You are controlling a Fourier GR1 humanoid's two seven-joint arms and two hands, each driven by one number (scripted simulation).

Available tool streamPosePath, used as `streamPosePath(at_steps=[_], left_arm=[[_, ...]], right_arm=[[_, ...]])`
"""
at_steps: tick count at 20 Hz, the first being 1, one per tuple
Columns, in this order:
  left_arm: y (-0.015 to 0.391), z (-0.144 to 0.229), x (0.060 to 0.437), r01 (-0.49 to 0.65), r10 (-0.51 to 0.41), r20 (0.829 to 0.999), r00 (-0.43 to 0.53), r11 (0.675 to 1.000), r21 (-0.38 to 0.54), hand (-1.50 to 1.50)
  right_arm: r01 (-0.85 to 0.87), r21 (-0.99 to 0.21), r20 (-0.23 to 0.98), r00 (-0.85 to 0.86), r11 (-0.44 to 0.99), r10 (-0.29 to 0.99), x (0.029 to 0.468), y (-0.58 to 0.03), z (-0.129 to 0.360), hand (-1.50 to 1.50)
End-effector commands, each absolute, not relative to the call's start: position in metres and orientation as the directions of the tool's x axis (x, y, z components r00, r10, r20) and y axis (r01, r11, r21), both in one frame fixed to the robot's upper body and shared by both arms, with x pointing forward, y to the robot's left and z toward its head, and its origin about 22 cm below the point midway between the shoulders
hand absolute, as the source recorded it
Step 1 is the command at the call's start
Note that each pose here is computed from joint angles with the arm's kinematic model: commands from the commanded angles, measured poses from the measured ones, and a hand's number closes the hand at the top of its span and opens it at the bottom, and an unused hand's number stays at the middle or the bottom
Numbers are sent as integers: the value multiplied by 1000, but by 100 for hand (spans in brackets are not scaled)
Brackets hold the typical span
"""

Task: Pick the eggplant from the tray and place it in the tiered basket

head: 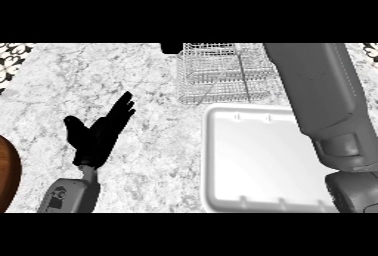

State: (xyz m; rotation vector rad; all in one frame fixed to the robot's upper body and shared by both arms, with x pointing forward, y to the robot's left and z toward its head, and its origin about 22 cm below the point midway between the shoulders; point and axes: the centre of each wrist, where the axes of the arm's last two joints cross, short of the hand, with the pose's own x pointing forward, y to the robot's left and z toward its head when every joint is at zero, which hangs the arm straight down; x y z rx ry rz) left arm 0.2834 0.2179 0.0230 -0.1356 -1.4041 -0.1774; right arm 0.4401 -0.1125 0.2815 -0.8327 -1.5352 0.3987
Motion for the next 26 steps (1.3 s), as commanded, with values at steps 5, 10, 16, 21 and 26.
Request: streamPosePath(at_steps=[5,10,16,21,26], left_arm=[[226,30,288,216,-49,986,160,976,13,0],[199,31,283,236,-45,987,154,972,8,0],[207,34,291,223,-50,988,147,975,16,0],[217,24,282,210,-56,986,158,977,22,0],[233,15,275,153,-16,981,195,988,-14,0]], right_arm=[[194,-477,870,-35,857,492,452,-71,243,-150],[157,-445,870,-158,882,467,460,-70,232,-150],[330,-358,851,-269,873,451,462,-63,250,-150],[470,-216,923,-186,856,336,471,-105,272,-150],[527,-210,943,-112,824,312,473,-150,249,-150]])
